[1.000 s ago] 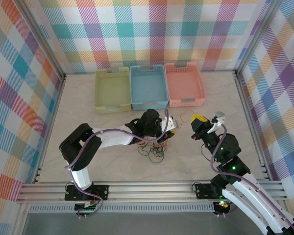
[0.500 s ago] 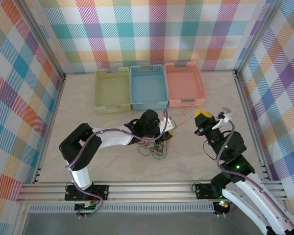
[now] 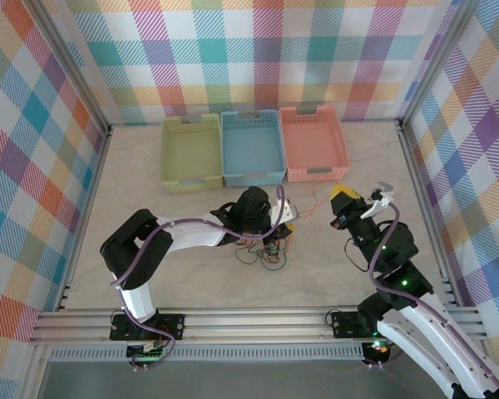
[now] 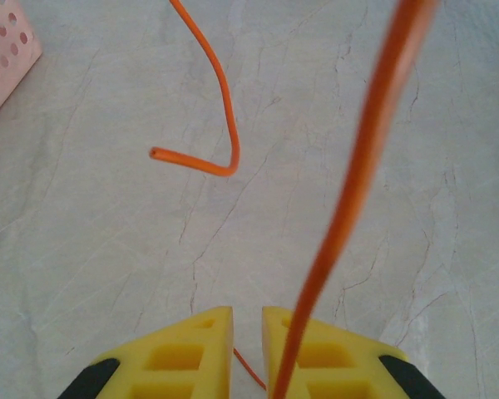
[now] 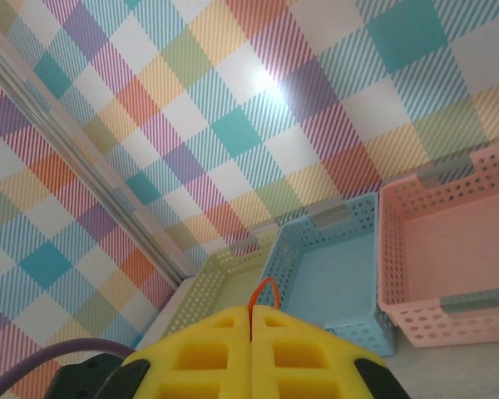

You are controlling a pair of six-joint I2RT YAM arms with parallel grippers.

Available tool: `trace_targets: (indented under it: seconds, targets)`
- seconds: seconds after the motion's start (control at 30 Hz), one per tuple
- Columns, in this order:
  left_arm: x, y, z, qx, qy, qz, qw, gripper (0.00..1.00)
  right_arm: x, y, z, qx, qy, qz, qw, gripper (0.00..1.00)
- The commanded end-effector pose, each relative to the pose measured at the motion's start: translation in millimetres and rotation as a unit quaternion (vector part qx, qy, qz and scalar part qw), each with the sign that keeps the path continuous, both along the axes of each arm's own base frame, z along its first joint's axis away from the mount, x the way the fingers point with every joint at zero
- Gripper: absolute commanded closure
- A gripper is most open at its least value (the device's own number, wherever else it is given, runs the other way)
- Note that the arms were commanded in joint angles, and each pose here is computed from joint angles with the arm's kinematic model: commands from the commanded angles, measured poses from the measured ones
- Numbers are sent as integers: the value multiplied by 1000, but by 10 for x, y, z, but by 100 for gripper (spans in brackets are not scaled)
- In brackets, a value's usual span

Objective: Untangle the cables

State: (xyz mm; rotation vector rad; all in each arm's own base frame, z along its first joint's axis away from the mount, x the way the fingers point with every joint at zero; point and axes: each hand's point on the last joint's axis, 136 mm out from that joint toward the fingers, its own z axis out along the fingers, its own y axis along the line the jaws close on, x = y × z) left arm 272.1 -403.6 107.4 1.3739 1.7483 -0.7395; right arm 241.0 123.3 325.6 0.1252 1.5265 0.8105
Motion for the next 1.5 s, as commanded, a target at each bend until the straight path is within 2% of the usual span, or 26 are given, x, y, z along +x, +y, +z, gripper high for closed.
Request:
trace_targets:
  seconds: [0.0, 0.23, 0.9, 1.3, 1.47]
  targets:
    - [73, 6, -3, -3, 3, 13, 1000, 81, -41, 53, 191, 45, 5, 26, 999, 100]
    - [183, 1, -1, -9, -7, 41, 999, 70, -106, 170, 328, 95, 26, 72, 993, 100]
    - [191, 8, -12, -8, -12, 51, 999, 71, -319, 342, 826, 170, 54, 158, 971, 100]
    - [199, 22, -42, 4, -14, 56, 998, 73, -512, 304, 1179, 171, 32, 182, 968, 100]
    - [207, 37, -54, 8, -16, 61, 998, 73, -563, 195, 1309, 156, 7, 160, 975, 100]
